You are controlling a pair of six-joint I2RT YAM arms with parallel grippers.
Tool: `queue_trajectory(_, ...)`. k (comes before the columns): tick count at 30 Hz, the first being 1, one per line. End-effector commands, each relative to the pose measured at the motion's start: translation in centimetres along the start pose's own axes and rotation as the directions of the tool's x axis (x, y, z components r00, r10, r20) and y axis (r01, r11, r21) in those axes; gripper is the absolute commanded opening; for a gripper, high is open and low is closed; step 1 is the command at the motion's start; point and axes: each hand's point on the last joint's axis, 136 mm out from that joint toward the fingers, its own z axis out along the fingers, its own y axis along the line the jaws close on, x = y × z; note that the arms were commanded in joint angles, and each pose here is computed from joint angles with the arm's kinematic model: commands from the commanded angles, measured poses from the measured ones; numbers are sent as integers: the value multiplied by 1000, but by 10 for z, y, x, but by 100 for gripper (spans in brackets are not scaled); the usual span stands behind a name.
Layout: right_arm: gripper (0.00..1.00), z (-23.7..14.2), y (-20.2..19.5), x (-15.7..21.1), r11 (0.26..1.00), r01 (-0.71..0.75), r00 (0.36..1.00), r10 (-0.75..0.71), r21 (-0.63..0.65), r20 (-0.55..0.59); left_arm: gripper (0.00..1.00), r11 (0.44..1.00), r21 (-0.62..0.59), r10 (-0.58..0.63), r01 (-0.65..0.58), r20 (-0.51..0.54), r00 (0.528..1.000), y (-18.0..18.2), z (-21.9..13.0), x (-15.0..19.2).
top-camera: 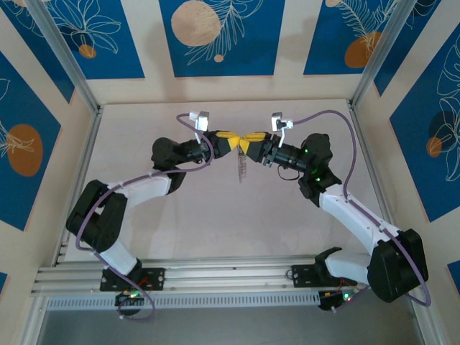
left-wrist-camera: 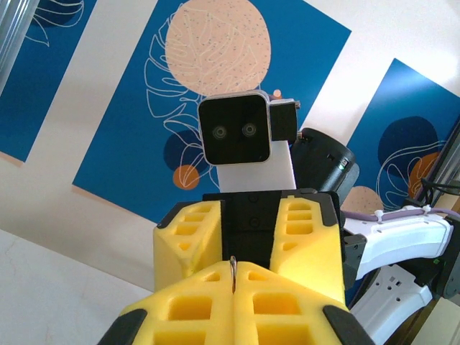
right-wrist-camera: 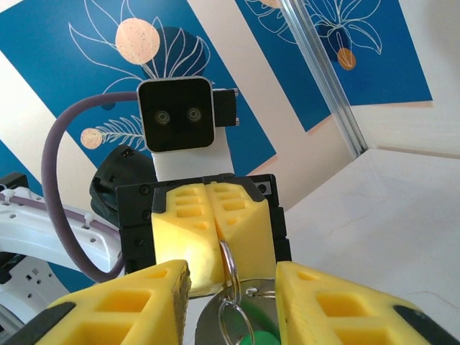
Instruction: Put the keys on the keyring
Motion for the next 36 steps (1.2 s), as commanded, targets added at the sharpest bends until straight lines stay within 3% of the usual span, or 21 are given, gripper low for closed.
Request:
queue_trajectory(1,29,3,13,-11,998,53,998,-52,-42,18,0,997,49,59,-61,40,997,-16,6,-14)
queue_trajectory(11,0,3,17,-15,996,68,998,-67,-56,17,0,997,56,52,-54,28,998,-15,7,-11)
queue_trajectory(16,0,4,18,-16,995,78,997,-78,-61,2,0,997,48,54,-54,8,999,-13,9,-10)
queue_trajectory(21,0,4,16,-16,994,99,993,-101,-45,-57,31,997,11,79,-79,-24,997,-9,7,-10)
queue_trajectory(24,0,2,11,-15,994,106,988,-109,-35,-108,41,994,-16,107,-107,-43,993,-7,2,-14)
queue_trajectory(31,0,-4,2,-13,992,113,967,-121,-49,-224,48,987,-69,139,-146,-100,985,2,-14,-23)
queue_trajectory(36,0,-4,-1,-10,991,107,947,-125,-79,-297,51,978,-107,157,-181,-201,967,11,-20,-17)
